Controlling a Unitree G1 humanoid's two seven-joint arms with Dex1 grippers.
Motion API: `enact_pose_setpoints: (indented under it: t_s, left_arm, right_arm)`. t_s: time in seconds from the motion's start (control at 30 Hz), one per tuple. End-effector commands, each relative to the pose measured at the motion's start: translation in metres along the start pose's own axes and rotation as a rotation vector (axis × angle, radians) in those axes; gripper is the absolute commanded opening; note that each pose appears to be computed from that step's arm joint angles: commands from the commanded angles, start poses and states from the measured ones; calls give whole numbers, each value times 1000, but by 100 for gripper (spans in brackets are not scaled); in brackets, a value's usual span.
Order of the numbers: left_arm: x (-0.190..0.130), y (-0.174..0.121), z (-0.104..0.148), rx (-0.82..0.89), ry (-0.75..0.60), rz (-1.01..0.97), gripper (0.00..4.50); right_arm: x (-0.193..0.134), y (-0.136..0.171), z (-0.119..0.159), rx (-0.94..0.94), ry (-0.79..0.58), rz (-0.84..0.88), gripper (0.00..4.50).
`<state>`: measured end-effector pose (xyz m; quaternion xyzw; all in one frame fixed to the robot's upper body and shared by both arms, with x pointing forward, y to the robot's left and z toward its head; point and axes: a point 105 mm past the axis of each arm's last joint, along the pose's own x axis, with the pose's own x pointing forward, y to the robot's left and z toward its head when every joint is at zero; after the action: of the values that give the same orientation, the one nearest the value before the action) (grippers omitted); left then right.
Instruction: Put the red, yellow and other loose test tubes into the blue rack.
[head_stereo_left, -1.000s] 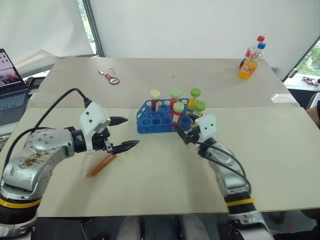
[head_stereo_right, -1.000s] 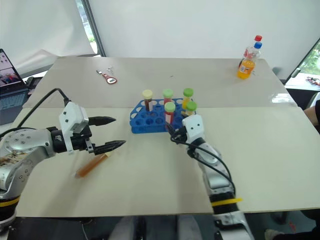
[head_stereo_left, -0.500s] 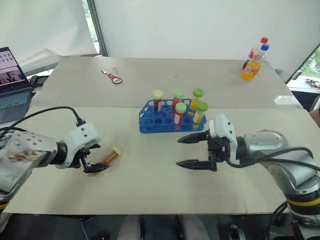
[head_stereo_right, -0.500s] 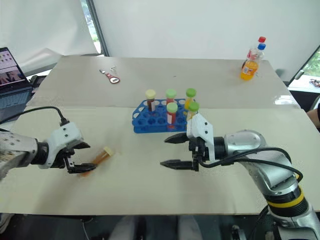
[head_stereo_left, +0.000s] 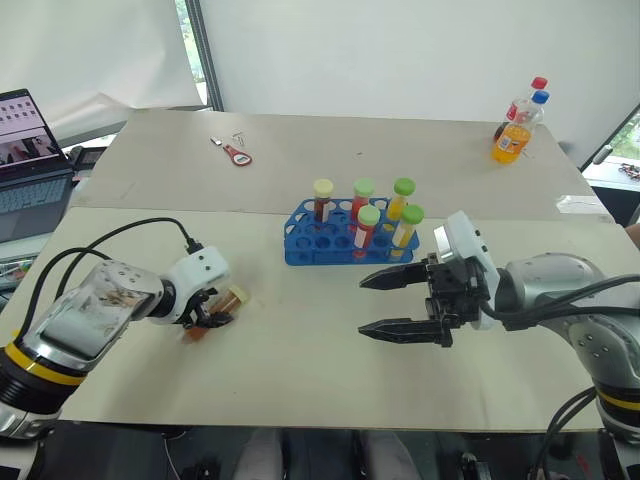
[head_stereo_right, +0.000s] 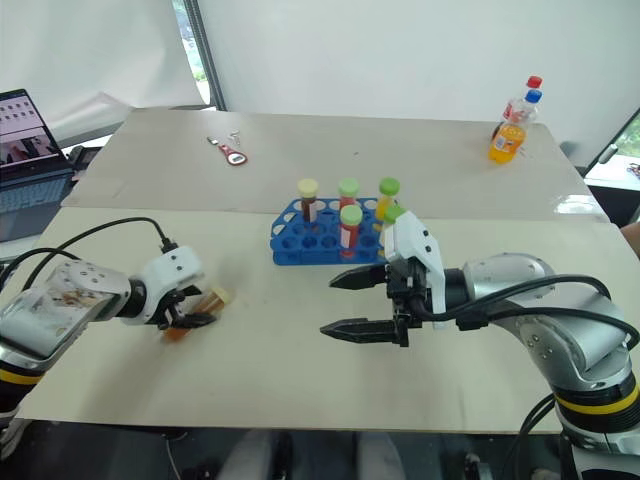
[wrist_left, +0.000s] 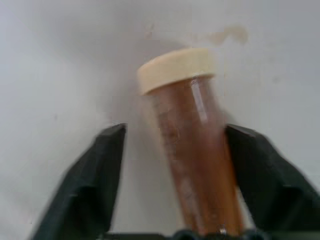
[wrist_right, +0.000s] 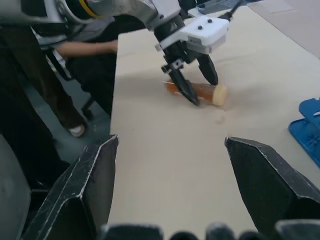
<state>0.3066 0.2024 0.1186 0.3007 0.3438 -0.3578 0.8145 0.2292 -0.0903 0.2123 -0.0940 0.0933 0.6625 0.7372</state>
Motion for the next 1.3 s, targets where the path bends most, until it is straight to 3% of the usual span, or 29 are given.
enact_pose_setpoints:
  t_s: [0.03,0.07,0.17,0.27,0.43,0.63,0.83,1.3]
  left_arm:
    - [1,-3,7,63,-5,-15,124]
    - [-2,-3,9,80,-16,-32,91]
    - [-10,0,18,138,-53,-46,87]
    - [-22,0,47,191,-203,-91,87]
    - [-30,2,109,242,-534,-100,87]
    - [-17,15,187,115,-1005,-26,87]
    - [19,12,202,82,-1104,-3,87]
    - [56,7,208,1,-1112,28,87]
  right_arm:
    - [-8,5,6,-28,14,-20,379]
    - [-10,5,7,-26,21,-32,379]
    - [-18,4,7,-26,45,-67,379]
    - [-28,1,2,-34,97,-131,379]
    - [-38,2,-1,-78,162,-223,379]
    - [-50,-3,-15,-113,237,-452,379]
    - [-49,-12,8,-157,87,-583,379]
    - [-50,-8,1,-120,119,-625,379]
